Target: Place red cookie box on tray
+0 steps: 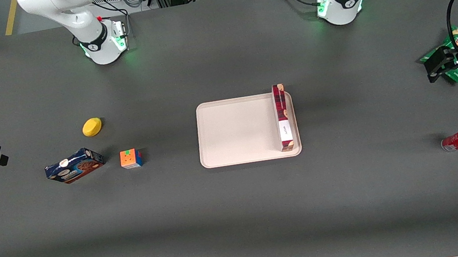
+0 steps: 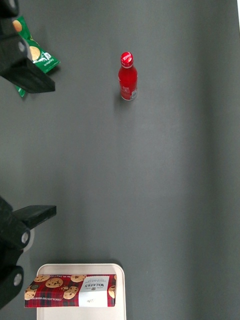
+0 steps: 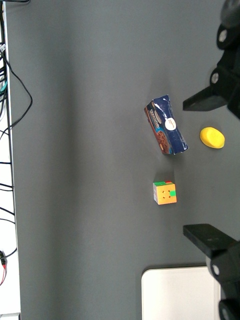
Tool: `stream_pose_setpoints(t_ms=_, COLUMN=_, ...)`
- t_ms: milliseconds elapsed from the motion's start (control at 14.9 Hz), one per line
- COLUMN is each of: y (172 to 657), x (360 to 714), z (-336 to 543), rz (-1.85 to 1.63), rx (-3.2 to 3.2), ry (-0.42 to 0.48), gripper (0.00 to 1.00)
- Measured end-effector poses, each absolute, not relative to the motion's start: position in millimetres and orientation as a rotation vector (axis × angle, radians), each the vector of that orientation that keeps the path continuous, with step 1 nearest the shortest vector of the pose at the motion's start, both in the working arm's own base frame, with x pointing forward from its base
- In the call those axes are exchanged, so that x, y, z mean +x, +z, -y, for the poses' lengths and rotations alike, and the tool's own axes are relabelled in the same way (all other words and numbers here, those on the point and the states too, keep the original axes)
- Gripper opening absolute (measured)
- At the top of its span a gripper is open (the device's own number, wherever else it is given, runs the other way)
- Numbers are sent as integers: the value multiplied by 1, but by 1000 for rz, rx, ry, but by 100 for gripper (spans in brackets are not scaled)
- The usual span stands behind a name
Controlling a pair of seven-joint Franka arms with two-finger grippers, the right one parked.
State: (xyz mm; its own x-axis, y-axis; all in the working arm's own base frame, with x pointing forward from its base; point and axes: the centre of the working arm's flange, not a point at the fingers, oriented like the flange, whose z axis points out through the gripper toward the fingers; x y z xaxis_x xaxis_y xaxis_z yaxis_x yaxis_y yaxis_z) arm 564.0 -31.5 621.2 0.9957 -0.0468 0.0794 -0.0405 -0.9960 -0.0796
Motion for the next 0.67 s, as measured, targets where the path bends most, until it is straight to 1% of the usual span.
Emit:
stream_pose_setpoints(t_ms=201, y=602, x=551, z=22, rz=-64, rx=-3059, ry=-174, gripper=100)
stream_pose_setpoints(t_ms=336, y=592, x=543, z=14, rz=-67, rx=-3068, ry=-163, gripper=100)
stream_pose_setpoints(t_ms=671, y=590, x=538, z=7, rz=-66, rx=-3107, ry=-151, gripper=100)
